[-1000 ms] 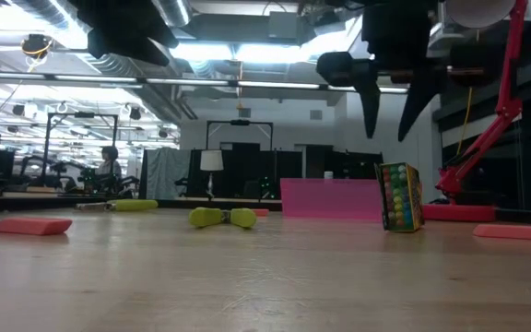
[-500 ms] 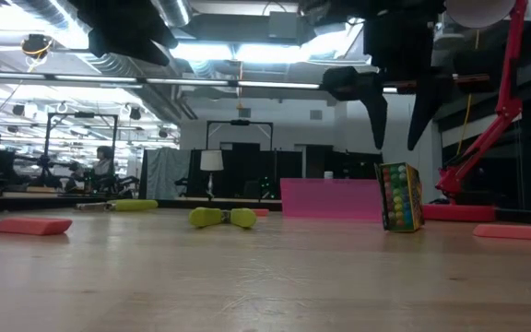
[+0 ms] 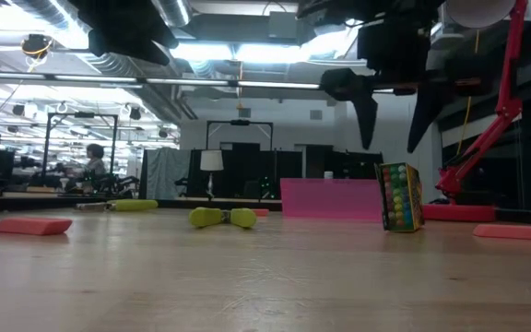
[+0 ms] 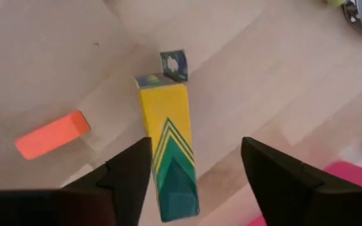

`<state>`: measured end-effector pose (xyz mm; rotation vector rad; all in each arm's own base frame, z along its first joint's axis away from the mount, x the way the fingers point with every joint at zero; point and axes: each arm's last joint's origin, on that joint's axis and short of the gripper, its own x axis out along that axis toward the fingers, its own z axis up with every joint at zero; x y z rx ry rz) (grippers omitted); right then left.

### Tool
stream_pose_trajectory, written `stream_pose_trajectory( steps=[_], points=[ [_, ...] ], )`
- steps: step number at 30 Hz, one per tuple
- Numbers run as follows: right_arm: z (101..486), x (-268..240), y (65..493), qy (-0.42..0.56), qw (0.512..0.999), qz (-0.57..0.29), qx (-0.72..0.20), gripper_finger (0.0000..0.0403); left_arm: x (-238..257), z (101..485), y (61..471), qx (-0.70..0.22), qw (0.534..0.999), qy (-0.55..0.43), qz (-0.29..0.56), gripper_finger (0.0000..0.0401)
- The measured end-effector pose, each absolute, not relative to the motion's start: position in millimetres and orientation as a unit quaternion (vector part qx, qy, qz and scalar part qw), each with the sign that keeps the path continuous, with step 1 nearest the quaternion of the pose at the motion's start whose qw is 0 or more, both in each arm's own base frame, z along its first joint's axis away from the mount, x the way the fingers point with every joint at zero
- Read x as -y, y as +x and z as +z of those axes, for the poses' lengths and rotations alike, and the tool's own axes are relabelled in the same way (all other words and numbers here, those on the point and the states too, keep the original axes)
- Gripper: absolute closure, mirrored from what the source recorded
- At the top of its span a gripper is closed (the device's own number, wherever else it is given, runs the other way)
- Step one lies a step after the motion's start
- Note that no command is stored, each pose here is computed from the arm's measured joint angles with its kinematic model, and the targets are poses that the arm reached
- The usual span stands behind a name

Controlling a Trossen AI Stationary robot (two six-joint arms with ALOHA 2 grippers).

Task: Pick & Place School Supplies
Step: Put the yellow crayon box into the red bin

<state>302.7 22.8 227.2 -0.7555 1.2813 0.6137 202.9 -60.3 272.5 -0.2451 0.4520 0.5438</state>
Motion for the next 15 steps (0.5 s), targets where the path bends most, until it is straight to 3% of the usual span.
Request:
stream_pose_trajectory(
  steps=[7, 15],
  points=[
    [227, -25, 302, -0.325, 0.698, 0.273, -0.576, 0.0108, 60, 273, 203, -0.218, 0.930, -0.118, 0.270, 0.0189],
    [207, -25, 308, -0.313, 0.672, 0.284, -0.608, 0.0112, 60, 272, 202, -0.218, 0.929, -0.113, 0.276, 0.0189]
  ],
)
